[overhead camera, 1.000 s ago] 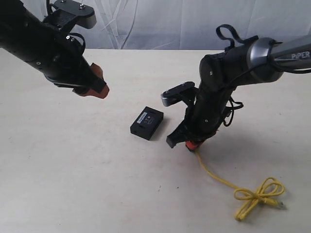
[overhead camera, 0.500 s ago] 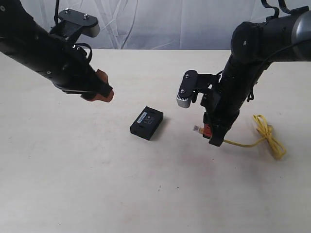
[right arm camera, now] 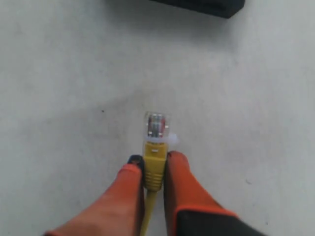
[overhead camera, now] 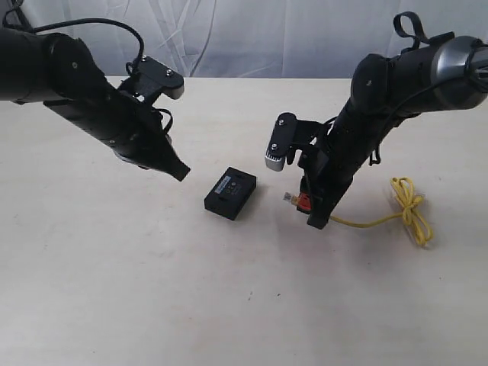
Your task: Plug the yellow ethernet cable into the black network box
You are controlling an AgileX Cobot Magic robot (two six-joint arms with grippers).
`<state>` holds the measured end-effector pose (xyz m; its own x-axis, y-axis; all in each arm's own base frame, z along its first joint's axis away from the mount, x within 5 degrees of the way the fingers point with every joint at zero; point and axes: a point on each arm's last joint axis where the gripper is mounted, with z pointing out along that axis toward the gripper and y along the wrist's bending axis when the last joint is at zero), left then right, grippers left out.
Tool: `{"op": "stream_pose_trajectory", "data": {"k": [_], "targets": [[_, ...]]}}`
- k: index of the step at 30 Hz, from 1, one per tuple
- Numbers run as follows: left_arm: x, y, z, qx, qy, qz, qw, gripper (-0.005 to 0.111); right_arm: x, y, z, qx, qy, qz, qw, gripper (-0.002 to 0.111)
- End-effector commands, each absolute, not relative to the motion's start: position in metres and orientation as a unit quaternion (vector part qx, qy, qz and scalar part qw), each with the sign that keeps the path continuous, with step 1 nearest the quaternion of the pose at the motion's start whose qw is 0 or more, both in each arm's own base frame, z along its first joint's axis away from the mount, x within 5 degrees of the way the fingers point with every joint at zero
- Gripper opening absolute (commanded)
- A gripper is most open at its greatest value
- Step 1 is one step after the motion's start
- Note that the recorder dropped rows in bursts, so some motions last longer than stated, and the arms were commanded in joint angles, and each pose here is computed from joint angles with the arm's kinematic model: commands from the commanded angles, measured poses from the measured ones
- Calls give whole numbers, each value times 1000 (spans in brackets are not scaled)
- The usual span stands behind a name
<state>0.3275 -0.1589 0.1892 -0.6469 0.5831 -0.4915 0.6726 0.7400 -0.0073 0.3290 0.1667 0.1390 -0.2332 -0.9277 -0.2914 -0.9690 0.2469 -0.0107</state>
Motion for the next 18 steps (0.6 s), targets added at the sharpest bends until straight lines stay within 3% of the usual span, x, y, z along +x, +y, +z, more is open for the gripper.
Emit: {"op": "stream_pose_trajectory", "data": {"k": [1,18], "targets": [[343,-167,177,374,895,-96,224,0,343,175,138,-597,784,106,133,-1],[382,-188,146,507,837,-88,185,0,363,195,144,-576,800,160,50,-1]]}}
